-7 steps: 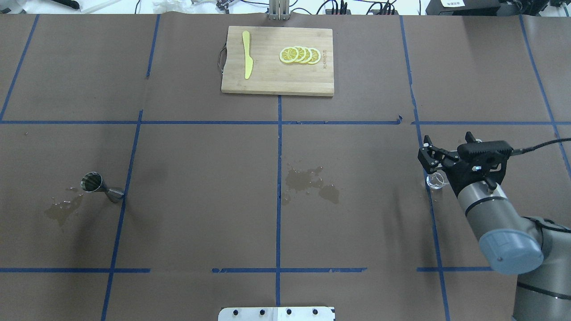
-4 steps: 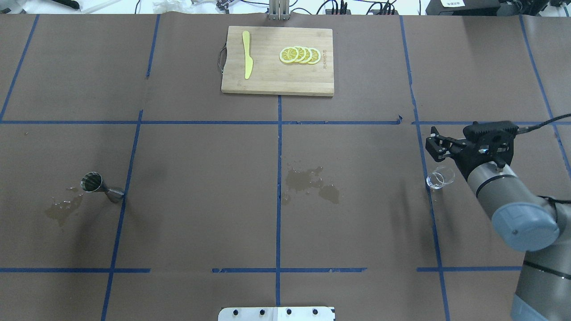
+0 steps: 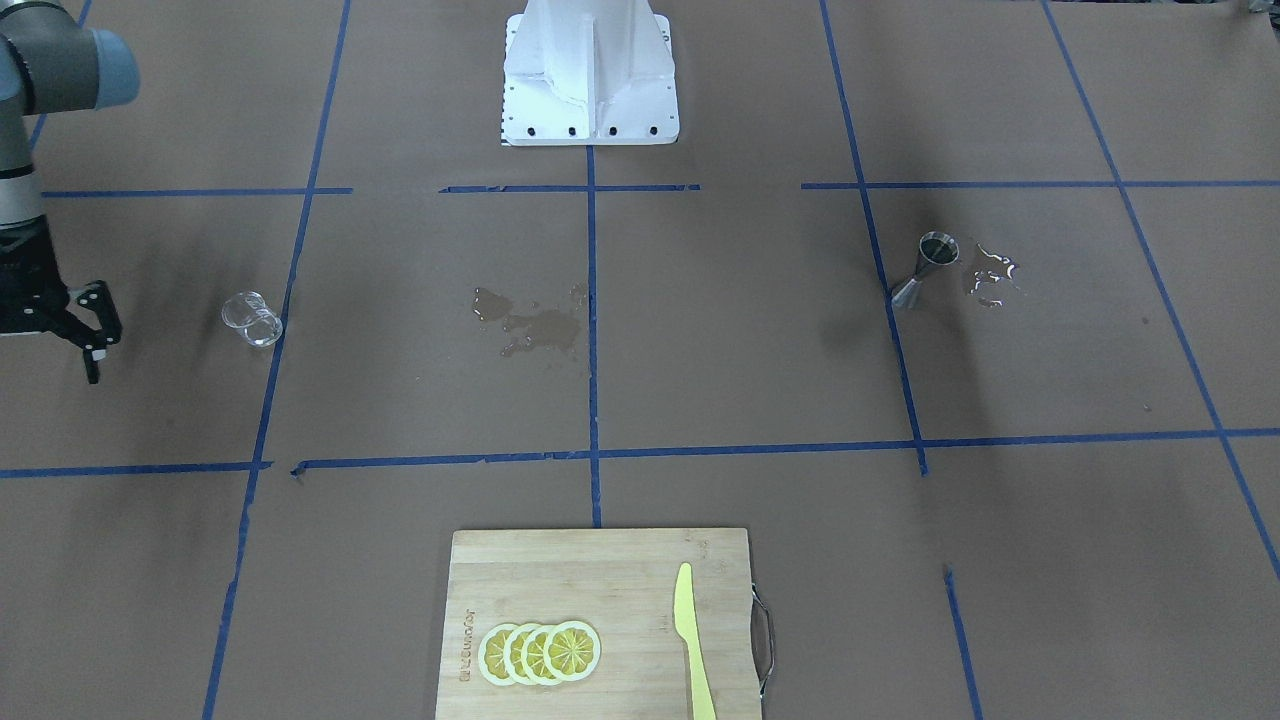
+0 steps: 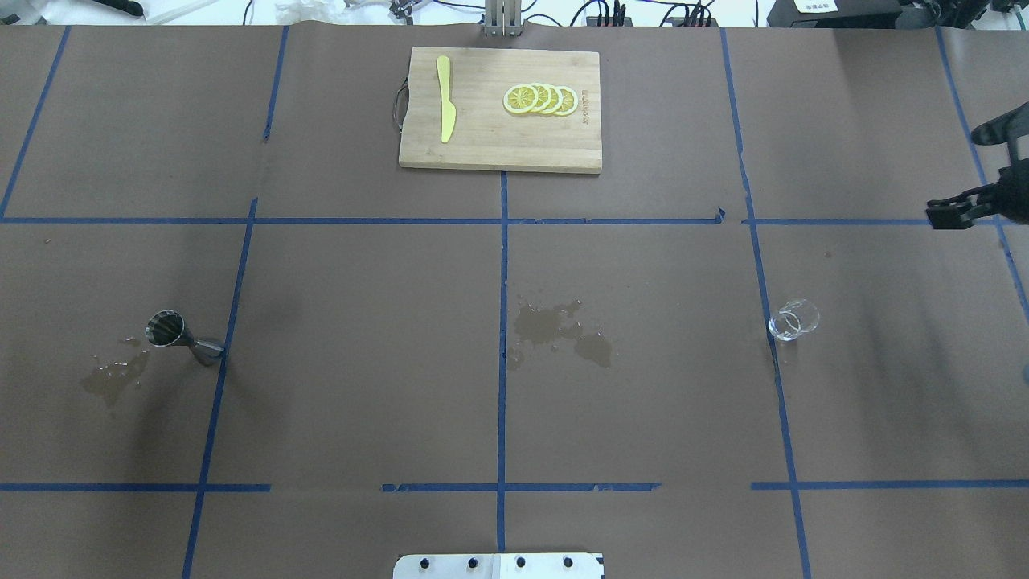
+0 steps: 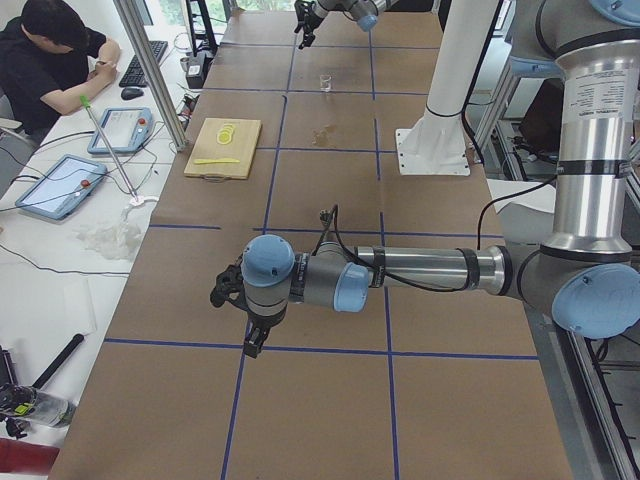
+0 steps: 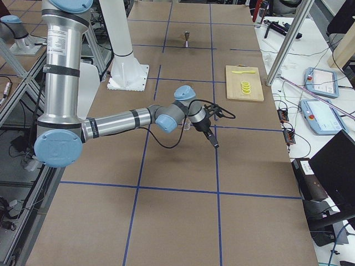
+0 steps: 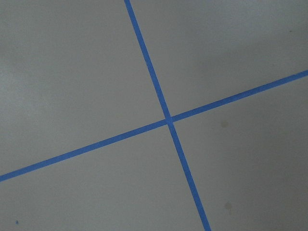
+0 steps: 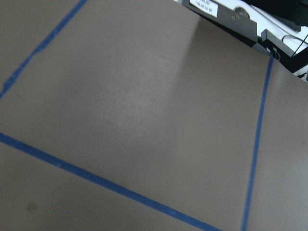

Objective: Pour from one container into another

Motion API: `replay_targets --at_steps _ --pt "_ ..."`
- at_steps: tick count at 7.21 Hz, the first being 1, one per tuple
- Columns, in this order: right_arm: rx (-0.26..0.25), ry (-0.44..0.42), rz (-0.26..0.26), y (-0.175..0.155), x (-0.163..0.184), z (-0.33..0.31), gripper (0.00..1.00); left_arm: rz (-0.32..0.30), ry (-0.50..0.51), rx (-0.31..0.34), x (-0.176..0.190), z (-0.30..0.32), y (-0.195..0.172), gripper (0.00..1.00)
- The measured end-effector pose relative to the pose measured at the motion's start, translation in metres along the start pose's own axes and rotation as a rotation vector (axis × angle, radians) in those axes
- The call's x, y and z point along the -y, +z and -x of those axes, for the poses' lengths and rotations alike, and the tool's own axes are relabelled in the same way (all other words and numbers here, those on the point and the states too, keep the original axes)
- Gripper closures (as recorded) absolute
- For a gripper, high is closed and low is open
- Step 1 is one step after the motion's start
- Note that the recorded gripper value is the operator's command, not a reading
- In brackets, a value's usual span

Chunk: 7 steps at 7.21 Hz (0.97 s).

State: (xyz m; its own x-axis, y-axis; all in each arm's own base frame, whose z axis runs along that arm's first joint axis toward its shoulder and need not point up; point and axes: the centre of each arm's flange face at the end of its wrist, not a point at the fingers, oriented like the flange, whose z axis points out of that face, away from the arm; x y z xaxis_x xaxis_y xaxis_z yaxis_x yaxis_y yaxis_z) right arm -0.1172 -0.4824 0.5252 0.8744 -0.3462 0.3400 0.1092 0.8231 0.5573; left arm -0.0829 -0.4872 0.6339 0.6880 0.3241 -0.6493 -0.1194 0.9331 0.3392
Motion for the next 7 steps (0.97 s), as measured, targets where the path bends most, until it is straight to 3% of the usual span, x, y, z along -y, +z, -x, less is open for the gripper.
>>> replay_targets --at_steps 2,3,5,7 --pt "0.086 -0.055 0.148 -0.035 -0.006 -0.096 0.00 0.000 0.000 0.000 0.000 0.000 0.000 0.00" --pt "0.127 -0.017 0.206 -0.049 -0.022 -0.132 0.00 -0.001 0.001 0.000 0.000 0.000 0.000 0.00" --pt "0.164 0.119 0.310 -0.054 -0.098 -0.171 0.00 -0.003 0.004 0.000 0.000 -0.001 -0.001 0.00" --pt "0.221 0.238 0.349 -0.051 -0.135 -0.173 0.00 0.000 0.000 0.000 -0.003 -0.001 -0.001 0.00"
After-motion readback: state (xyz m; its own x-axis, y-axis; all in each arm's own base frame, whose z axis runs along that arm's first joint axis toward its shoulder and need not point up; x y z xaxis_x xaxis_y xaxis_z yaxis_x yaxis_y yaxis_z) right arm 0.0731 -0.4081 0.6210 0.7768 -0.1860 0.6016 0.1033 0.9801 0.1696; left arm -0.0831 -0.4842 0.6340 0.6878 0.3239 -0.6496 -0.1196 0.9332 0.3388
